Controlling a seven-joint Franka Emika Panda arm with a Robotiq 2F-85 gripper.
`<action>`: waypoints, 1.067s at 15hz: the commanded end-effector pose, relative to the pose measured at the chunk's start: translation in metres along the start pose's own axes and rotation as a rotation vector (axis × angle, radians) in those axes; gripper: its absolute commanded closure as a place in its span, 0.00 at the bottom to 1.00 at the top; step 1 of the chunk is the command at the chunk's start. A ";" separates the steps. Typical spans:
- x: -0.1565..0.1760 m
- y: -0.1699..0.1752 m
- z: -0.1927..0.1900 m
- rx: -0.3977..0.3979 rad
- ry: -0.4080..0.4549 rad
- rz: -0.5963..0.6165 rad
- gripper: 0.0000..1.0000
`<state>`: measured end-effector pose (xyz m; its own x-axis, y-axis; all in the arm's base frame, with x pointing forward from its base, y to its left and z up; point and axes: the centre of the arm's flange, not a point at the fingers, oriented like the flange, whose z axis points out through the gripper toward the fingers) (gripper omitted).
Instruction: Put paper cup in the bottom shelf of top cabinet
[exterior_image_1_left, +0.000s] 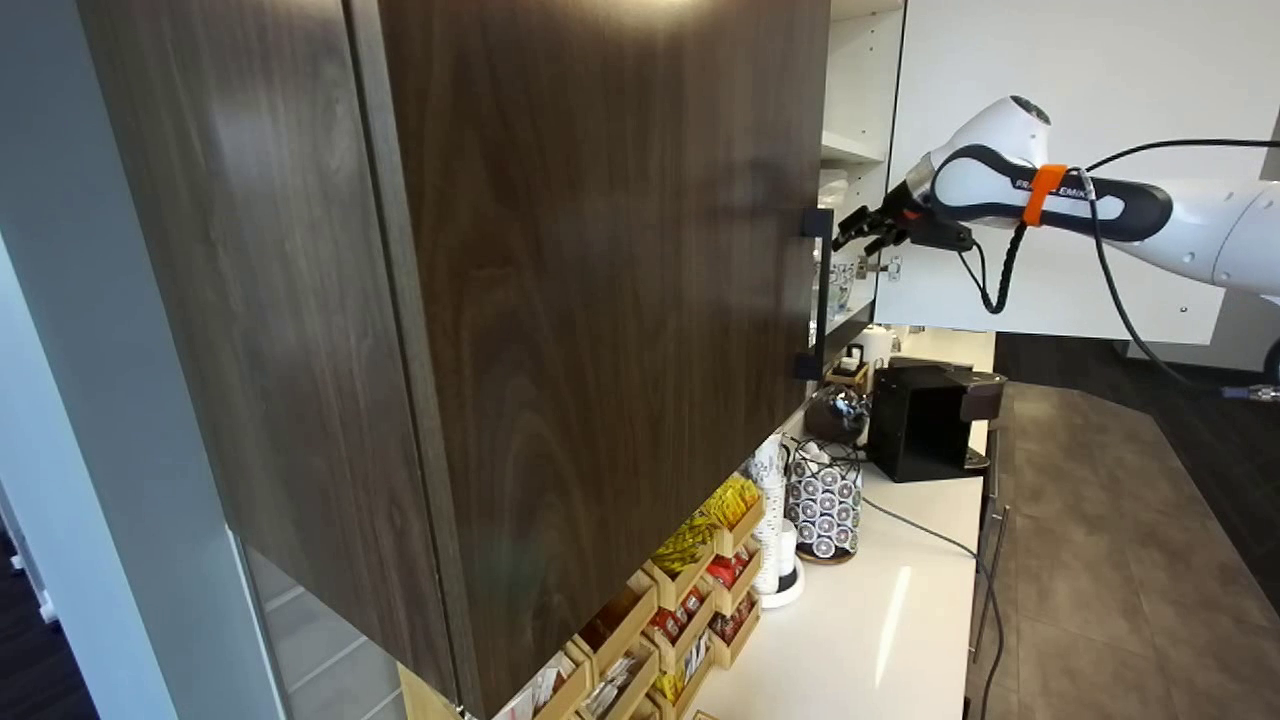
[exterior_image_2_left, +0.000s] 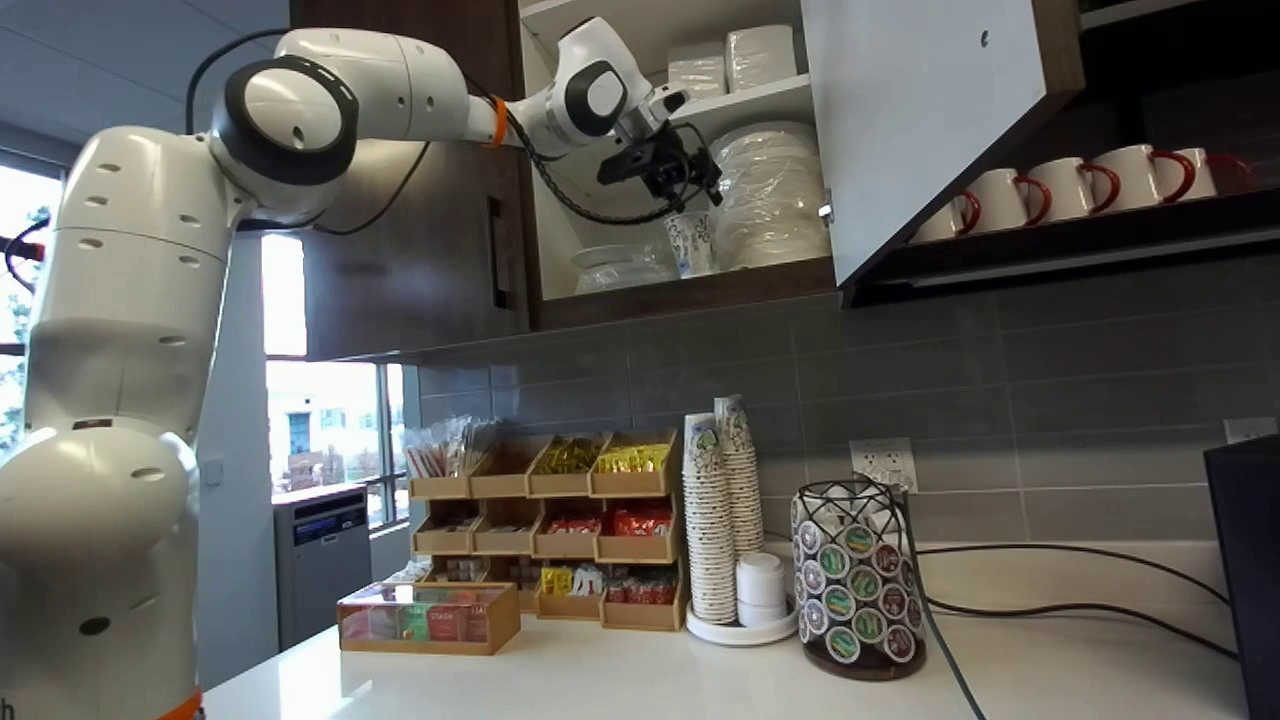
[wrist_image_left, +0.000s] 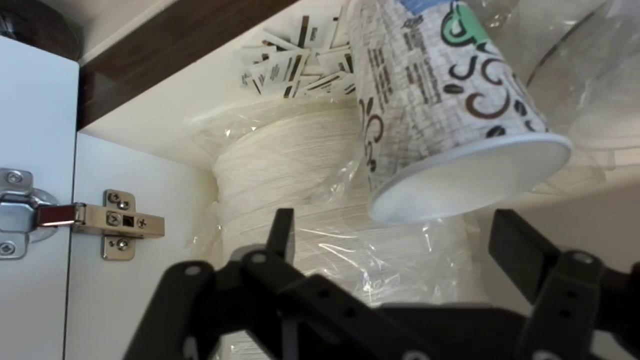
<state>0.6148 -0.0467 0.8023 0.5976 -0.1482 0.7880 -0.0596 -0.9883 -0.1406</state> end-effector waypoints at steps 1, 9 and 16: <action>-0.021 -0.002 -0.038 -0.021 -0.005 -0.079 0.00; -0.076 -0.019 -0.116 0.012 -0.063 -0.304 0.00; -0.081 -0.024 -0.132 0.005 -0.061 -0.320 0.00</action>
<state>0.4618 -0.0162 0.8209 0.6321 0.1733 0.7552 0.1434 -0.9840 0.1057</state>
